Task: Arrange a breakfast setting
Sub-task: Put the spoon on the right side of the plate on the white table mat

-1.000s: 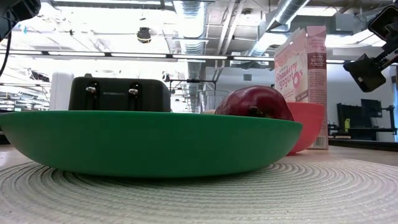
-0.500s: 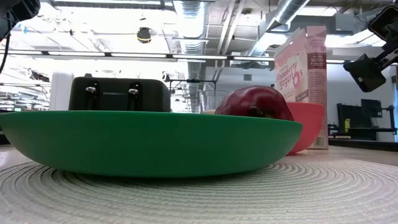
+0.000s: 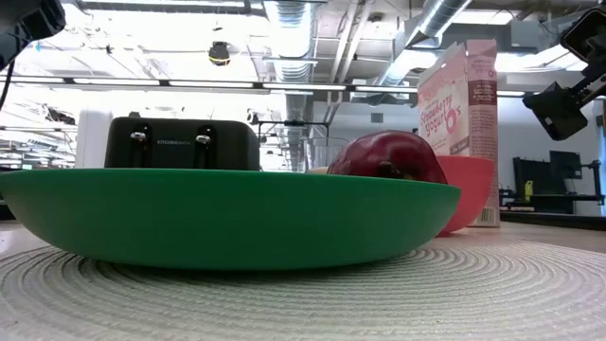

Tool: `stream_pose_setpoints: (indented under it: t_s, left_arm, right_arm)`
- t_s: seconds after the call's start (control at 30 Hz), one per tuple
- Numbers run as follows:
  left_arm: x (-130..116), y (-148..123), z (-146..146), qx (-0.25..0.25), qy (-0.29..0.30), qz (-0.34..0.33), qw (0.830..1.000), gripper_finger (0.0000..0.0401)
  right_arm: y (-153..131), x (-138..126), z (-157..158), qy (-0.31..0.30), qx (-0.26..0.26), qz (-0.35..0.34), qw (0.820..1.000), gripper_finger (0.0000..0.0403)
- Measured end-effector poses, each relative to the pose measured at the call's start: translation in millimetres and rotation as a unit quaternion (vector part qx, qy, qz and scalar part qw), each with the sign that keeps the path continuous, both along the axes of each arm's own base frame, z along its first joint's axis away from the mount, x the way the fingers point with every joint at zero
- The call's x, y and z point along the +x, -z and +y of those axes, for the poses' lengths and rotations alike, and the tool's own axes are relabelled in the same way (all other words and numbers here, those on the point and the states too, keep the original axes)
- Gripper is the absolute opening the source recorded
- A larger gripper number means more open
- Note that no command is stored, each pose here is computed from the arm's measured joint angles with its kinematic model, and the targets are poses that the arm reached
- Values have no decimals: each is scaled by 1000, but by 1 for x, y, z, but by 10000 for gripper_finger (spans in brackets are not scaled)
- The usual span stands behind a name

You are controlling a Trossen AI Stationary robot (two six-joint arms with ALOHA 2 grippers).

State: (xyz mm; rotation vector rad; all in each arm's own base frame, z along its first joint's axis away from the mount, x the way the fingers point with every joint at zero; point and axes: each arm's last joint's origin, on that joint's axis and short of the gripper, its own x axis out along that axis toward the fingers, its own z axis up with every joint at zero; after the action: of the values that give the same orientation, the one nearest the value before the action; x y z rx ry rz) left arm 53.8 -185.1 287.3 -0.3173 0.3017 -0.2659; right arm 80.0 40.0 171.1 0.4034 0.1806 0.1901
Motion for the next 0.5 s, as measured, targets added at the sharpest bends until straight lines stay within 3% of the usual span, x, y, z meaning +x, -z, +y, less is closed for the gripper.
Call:
stream_pose_setpoints:
  t_s: [0.5]
  left_arm:
    - [2,-61,9,32,-3,-21,999,54]
  right_arm:
    - [0,0,0,0,0,0,1000,378]
